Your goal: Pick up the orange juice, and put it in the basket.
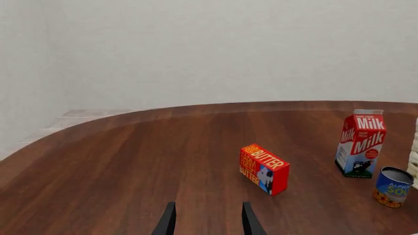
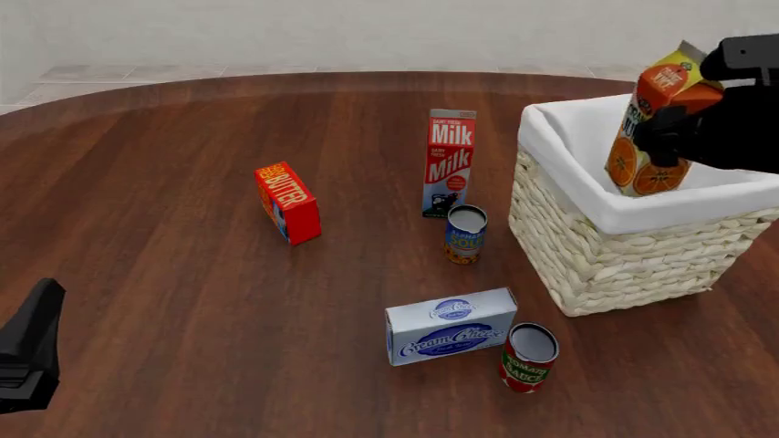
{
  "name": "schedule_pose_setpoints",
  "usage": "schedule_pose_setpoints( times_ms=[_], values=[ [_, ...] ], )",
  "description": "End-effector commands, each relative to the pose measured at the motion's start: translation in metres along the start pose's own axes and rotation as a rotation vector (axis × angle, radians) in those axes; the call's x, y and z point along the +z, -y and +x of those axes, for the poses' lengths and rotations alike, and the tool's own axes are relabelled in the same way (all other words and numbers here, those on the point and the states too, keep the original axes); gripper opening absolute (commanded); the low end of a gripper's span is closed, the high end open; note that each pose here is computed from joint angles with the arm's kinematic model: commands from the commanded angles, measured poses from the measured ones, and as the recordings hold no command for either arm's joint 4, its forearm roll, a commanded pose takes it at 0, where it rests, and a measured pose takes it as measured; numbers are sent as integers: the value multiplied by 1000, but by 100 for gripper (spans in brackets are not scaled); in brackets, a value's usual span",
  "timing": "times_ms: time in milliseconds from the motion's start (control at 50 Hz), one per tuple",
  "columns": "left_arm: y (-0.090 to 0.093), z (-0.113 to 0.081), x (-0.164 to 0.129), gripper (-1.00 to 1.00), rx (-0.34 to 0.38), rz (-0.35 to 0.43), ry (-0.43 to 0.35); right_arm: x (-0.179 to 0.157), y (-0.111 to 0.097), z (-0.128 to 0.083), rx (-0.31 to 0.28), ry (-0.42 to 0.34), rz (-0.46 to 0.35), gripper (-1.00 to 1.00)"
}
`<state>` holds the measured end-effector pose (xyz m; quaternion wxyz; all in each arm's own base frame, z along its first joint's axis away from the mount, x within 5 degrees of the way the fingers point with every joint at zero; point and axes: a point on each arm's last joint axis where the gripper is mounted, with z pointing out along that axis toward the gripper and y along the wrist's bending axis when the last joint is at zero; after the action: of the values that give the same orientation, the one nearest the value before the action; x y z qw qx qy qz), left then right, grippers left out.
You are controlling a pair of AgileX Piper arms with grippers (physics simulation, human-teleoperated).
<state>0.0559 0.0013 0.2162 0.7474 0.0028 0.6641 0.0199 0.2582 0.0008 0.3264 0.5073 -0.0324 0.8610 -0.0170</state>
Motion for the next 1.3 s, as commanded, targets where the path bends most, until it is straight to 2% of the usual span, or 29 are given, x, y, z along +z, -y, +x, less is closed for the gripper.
schedule_pose_setpoints(
  times_ms=[20,420,760,780,1000,1040,1300],
  values=[
    [0,0,0,100,2,1,2,8,-1,10,18,-9,1,-100],
    [0,0,0,100,2,2,3,20,-1,26,6,-41,0,-100],
    [0,0,0,100,3,3,3,20,-2,31,-5,-45,-1,-100],
    [0,0,0,100,3,3,3,19,-2,31,-4,-43,-1,100],
    [0,0,0,100,3,4,4,17,-1,29,-10,-38,0,100],
    [0,0,0,100,3,4,4,17,5,25,-26,-22,21,100],
    [0,0,0,100,3,4,3,8,-1,28,-40,-16,3,100]
  ],
)
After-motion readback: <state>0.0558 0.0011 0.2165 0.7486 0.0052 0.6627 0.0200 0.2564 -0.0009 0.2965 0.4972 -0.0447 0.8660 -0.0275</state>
